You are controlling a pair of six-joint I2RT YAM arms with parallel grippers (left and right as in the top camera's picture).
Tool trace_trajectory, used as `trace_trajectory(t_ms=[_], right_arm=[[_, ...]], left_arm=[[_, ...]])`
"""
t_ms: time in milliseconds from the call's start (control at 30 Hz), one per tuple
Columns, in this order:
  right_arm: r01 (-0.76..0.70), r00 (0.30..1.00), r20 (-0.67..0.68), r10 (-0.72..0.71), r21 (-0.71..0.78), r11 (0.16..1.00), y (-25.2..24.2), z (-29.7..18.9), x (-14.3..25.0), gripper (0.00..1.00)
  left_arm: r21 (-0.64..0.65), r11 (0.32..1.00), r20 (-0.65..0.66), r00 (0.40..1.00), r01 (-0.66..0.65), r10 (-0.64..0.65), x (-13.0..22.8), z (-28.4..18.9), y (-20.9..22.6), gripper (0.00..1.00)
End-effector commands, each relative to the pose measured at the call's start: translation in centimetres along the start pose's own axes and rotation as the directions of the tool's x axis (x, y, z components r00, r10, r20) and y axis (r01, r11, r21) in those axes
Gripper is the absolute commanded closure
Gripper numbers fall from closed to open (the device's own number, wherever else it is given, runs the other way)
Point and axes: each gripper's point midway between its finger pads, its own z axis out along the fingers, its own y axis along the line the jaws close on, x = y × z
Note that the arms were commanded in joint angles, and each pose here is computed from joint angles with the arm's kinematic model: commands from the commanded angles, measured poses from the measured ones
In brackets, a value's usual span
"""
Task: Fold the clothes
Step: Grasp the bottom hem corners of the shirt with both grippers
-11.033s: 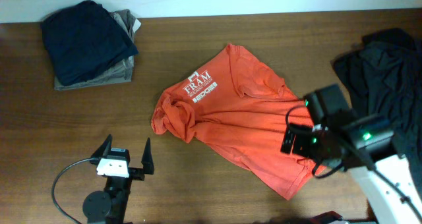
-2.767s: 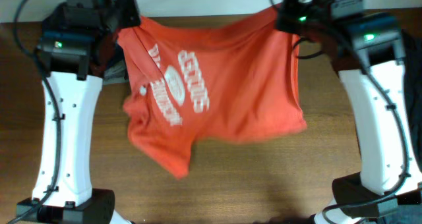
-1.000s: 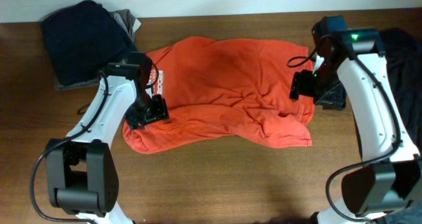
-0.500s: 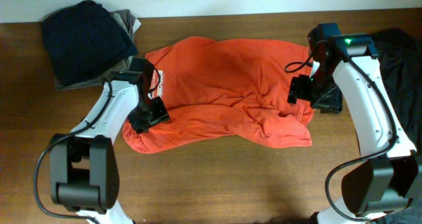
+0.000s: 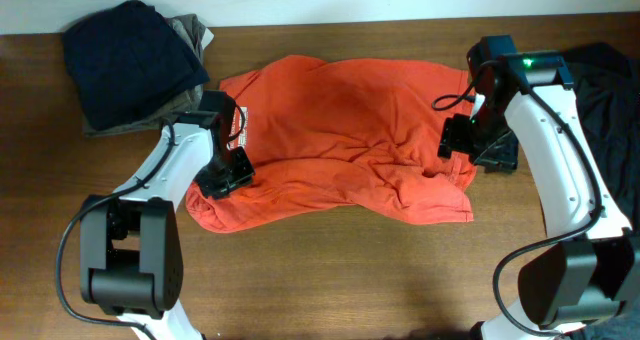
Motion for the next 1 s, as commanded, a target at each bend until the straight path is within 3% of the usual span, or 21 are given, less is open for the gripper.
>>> trace_trajectory(t_ms=[0, 167, 500, 667, 967], right_arm=[[-0.032, 0.999, 0.002, 0.032, 0.003, 0.999, -0.1, -0.2, 0.6, 0.25], [-0.056, 0.996, -0.072, 0.057, 0.011, 0.998, -0.3, 2.5, 2.0, 0.25], [-0.139, 0.983, -0.115, 0.144, 0.044, 0.989, -1.0, 9.3, 3.4, 0.26], [-0.199, 0.975, -0.092, 0.203, 0.047, 0.979, -1.9, 11.2, 3.0, 0.36], [-0.265, 0.959, -0.085, 0.269, 0.055, 0.963, -5.0, 12.7, 2.4, 0.41]], left_arm=[[-0.025, 1.000, 0.000, 1.000, 0.003, -0.003, -0.1, 0.4, 0.5, 0.85], [-0.035, 0.999, -0.006, 1.000, 0.004, -0.004, 0.2, 0.7, 0.8, 0.99], [-0.066, 0.998, -0.010, 1.000, 0.000, -0.001, 0.5, 1.1, 1.5, 0.99], [-0.066, 0.998, -0.010, 1.000, 0.000, -0.001, 0.5, 1.1, 1.5, 0.99], [-0.063, 0.998, -0.011, 1.000, 0.001, -0.002, 0.5, 1.1, 1.5, 0.99]])
